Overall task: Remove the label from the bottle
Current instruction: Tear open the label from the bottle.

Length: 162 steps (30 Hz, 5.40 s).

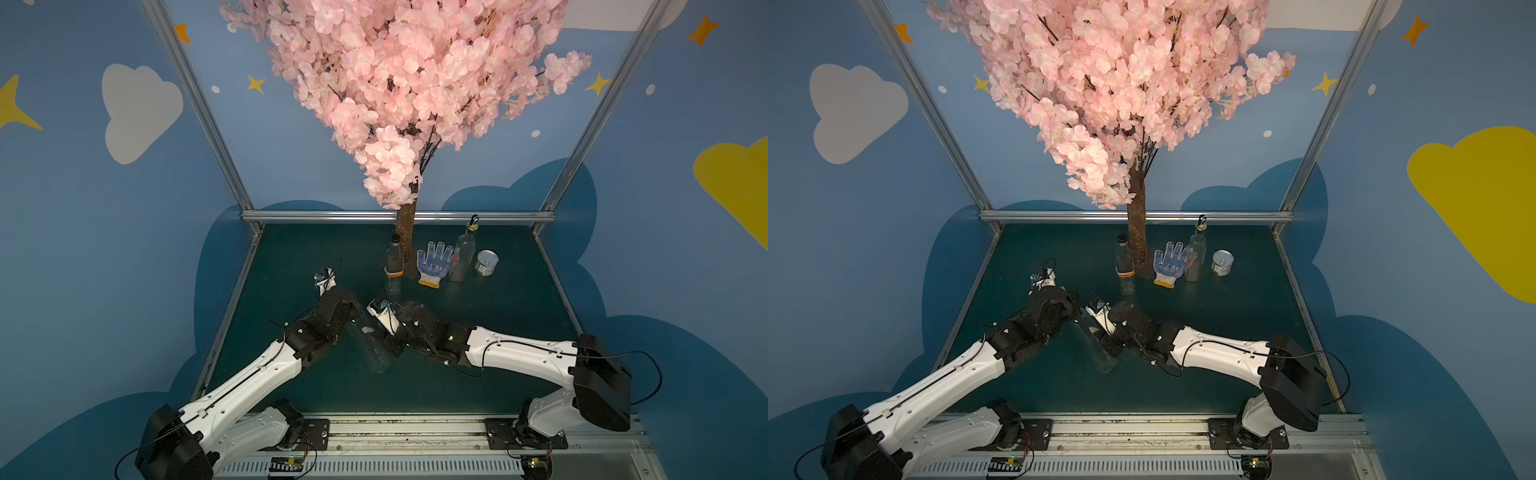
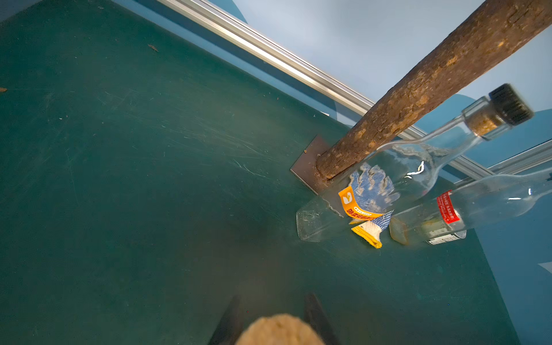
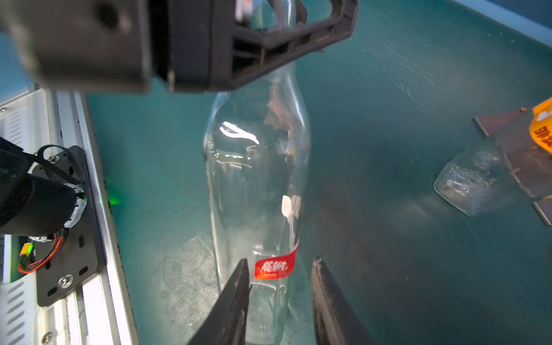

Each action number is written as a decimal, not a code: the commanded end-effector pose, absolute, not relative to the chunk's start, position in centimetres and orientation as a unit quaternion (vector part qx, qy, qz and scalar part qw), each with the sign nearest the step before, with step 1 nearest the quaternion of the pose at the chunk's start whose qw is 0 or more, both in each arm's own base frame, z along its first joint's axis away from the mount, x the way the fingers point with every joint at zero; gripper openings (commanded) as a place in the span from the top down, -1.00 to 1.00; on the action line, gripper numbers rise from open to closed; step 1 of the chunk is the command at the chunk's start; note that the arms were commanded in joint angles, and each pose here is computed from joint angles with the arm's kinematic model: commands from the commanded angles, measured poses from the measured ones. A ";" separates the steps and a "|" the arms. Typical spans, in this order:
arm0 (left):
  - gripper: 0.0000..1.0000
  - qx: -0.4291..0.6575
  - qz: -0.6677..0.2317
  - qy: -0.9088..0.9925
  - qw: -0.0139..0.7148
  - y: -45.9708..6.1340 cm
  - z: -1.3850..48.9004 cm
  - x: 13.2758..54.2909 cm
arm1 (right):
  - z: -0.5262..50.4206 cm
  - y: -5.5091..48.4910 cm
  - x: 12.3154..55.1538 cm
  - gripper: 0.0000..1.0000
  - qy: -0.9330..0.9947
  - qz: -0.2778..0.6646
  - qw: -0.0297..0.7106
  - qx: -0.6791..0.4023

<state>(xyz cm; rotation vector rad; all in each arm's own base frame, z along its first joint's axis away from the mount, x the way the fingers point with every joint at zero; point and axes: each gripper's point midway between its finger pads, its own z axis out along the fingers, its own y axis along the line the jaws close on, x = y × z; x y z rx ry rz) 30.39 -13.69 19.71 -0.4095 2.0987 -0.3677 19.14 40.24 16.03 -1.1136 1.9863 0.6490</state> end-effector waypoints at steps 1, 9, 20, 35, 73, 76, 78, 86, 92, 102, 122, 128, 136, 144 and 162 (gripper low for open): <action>0.95 -0.179 -0.154 0.843 0.483 -13.4 20.3 30.6 | 16.4 41.0 19.2 0.30 0.776 0.257 0.384 -0.429; 0.95 -0.177 -0.152 0.842 0.486 -13.4 20.7 30.5 | 15.9 41.4 18.8 0.30 0.779 0.255 0.379 -0.429; 0.96 -0.175 -0.149 0.842 0.488 -13.4 20.8 30.3 | 15.9 41.6 18.4 0.30 0.783 0.248 0.378 -0.428; 0.95 -0.174 -0.149 0.841 0.490 -13.4 21.0 30.2 | 14.2 41.8 18.9 0.51 0.799 0.221 0.360 -0.428; 0.95 -0.163 -0.159 0.843 0.487 -13.9 21.1 30.2 | 12.9 41.4 19.1 1.00 0.813 0.177 0.352 -0.429; 0.96 -0.160 -0.159 0.843 0.488 -13.9 21.2 30.1 | 12.9 41.0 19.4 1.00 0.815 0.165 0.356 -0.426; 0.95 -0.157 -0.157 0.844 0.488 -13.8 21.2 30.0 | 13.0 40.8 19.7 1.00 0.816 0.156 0.360 -0.425; 0.96 -0.141 -0.142 0.850 0.487 -13.4 21.1 29.6 | 12.7 39.8 20.7 1.00 0.819 0.113 0.368 -0.425; 0.96 -0.129 -0.136 0.855 0.484 -13.4 20.9 29.5 | 12.6 39.4 21.0 1.00 0.820 0.103 0.371 -0.424; 0.96 -0.117 -0.132 0.863 0.473 -13.4 20.1 29.6 | 13.0 39.3 21.0 1.00 0.817 0.108 0.377 -0.423; 0.95 -0.099 -0.138 0.867 0.469 -13.8 19.7 29.8 | 13.5 38.8 21.5 1.00 0.813 0.108 0.385 -0.423; 0.96 -0.090 -0.143 0.866 0.471 -13.8 19.8 29.8 | 13.7 38.6 21.7 1.00 0.812 0.105 0.388 -0.423; 0.96 -0.082 -0.149 0.866 0.469 -13.9 19.7 29.7 | 14.4 38.7 21.9 1.00 0.805 0.108 0.393 -0.432; 0.96 -0.082 -0.158 0.866 0.468 -13.8 19.5 29.8 | 14.9 37.5 21.2 0.97 0.809 0.185 0.355 -0.430; 0.96 -0.088 -0.171 0.864 0.465 -14.1 19.2 29.9 | 17.2 40.2 18.8 0.01 0.762 0.404 0.299 -0.408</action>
